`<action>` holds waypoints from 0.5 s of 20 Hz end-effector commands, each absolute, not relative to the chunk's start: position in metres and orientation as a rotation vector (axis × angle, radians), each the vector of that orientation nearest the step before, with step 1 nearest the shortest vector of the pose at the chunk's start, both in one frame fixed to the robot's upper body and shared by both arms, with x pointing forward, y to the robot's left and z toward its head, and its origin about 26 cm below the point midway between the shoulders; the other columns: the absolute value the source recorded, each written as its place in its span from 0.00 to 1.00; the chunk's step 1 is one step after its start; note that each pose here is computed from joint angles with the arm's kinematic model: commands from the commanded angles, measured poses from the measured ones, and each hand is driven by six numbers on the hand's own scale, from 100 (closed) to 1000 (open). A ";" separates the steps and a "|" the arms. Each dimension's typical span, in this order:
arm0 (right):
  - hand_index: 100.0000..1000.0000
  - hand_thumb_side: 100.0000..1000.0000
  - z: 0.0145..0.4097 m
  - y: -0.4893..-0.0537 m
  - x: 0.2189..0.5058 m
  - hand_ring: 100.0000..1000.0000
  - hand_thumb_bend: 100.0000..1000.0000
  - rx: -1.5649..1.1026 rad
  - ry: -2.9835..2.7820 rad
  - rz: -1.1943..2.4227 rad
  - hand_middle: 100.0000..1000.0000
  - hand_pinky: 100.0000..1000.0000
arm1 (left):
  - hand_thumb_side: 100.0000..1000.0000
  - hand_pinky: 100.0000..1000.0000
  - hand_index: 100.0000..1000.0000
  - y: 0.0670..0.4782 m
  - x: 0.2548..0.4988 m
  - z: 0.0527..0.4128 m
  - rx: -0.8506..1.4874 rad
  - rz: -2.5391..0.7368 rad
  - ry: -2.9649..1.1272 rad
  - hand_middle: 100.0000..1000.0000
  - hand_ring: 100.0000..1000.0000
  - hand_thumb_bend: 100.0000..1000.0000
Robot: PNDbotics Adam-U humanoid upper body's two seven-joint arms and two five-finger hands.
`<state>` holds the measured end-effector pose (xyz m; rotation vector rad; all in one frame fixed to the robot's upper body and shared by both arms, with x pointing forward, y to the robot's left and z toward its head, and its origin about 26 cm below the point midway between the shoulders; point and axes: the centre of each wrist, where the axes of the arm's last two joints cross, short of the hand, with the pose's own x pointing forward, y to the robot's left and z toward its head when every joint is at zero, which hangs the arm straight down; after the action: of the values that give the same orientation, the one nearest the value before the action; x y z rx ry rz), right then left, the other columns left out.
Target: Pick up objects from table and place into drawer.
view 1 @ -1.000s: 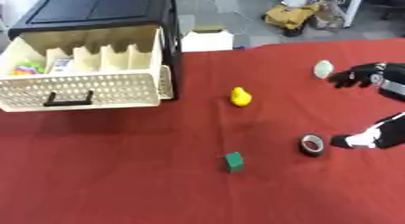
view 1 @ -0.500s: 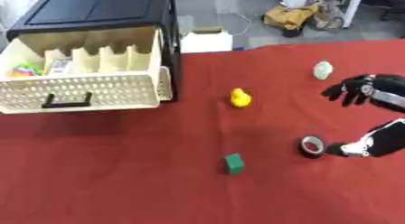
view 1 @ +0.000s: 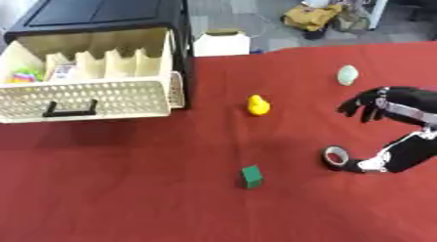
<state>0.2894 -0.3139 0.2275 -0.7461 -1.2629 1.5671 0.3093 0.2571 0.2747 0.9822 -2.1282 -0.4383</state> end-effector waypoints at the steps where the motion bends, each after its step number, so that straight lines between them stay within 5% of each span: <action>1: 0.87 0.36 0.235 -0.314 0.290 0.68 0.53 -0.789 -1.246 1.597 0.72 0.66 | 1.00 0.00 0.72 0.256 0.307 0.281 0.990 -0.439 -2.148 0.00 0.00 0.38; 10: 0.84 0.31 0.224 -0.317 0.294 0.67 0.51 -0.781 -1.173 1.631 0.71 0.65 | 1.00 0.00 0.72 0.256 0.307 0.280 0.980 -0.439 -2.150 0.00 0.00 0.35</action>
<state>0.2934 -0.3144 0.2165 -0.7422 -1.1832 1.6182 0.3095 0.2554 0.2736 0.9706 -2.1276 -0.4387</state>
